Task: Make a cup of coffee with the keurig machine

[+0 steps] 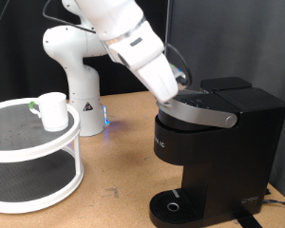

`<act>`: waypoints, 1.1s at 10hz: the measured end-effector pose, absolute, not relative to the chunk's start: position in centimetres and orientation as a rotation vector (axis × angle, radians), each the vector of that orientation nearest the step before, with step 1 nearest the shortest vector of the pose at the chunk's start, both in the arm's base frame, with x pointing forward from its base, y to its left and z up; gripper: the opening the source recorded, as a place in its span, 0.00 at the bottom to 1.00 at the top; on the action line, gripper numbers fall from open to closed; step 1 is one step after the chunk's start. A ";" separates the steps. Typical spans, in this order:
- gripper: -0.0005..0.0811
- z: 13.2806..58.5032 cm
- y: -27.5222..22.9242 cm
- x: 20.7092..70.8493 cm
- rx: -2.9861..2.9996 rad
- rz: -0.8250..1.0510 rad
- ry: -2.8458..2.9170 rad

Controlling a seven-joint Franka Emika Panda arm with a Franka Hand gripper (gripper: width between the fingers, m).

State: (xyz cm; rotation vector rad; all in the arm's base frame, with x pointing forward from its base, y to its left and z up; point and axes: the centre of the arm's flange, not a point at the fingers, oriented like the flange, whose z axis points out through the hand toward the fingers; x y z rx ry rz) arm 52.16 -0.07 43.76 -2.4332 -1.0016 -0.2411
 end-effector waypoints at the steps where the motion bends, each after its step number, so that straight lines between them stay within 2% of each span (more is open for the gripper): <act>1: 0.01 42.8 -0.4 52.4 -2.442 -0.236 -0.996; 6: 0.01 39.9 -0.7 53.3 -2.458 -0.213 -0.996; 11: 0.01 39.7 -0.9 53.5 -2.439 -0.238 -1.012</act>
